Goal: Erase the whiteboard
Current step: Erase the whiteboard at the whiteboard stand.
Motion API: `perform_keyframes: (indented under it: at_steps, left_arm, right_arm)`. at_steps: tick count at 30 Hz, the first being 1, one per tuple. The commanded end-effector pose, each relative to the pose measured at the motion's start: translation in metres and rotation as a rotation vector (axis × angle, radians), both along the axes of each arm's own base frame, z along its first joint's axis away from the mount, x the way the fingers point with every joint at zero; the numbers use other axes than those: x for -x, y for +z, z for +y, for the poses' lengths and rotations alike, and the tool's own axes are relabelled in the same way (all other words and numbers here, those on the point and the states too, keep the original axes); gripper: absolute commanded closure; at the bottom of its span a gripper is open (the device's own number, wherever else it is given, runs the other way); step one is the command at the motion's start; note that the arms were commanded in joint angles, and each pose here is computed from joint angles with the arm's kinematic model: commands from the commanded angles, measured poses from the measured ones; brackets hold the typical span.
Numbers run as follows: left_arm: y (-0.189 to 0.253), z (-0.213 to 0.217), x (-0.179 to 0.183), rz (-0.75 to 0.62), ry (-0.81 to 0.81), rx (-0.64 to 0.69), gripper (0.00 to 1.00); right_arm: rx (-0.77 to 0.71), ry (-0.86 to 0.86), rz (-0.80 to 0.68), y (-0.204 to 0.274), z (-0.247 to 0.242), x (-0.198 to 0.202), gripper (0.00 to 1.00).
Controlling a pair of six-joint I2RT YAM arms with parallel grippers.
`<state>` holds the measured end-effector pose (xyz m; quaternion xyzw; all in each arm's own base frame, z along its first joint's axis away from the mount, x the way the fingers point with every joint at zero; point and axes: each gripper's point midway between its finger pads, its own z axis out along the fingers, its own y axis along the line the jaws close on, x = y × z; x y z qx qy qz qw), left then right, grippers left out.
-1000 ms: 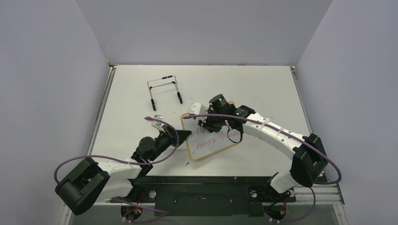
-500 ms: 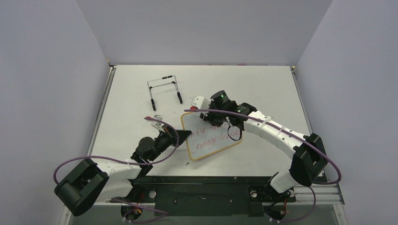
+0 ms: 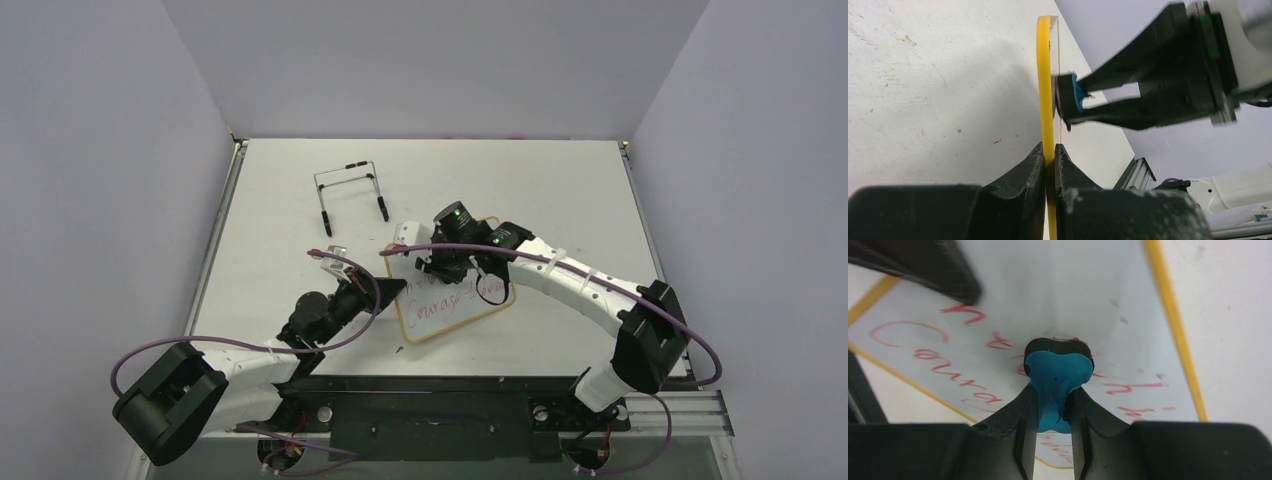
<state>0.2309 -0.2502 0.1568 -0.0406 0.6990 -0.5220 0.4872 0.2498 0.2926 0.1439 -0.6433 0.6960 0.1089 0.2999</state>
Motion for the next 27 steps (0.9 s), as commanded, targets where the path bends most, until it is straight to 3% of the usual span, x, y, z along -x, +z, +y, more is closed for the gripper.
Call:
perform_keyframes:
  at_steps: [1,6,13,17,22,27]
  left_arm:
    - [0.04,-0.009,0.003,-0.119,-0.045,0.068,1.0]
    - [0.041,-0.01,0.005,-0.125,-0.054,0.065,1.0]
    - [0.044,-0.009,0.005,-0.135,-0.055,0.054,1.0]
    - [0.043,-0.009,0.005,-0.137,-0.055,0.048,1.0]
    - [0.044,-0.011,0.003,-0.144,-0.058,0.039,1.0]
    - [0.045,-0.014,0.001,-0.157,-0.072,0.025,1.0]
  right_arm:
    - [-0.086,-0.248,-0.094,0.024,-0.024,-0.059,1.0]
    - [-0.051,-0.167,-0.05,0.009,-0.031,-0.044,1.0]
    - [-0.073,0.055,0.044,0.008,0.006,0.004,1.0]
    - [-0.101,-0.01,0.027,0.022,0.017,-0.008,1.0]
    - [-0.076,-0.212,-0.058,0.016,-0.014,-0.051,1.0]
    - [0.007,-0.123,-0.038,-0.005,-0.038,-0.036,1.0]
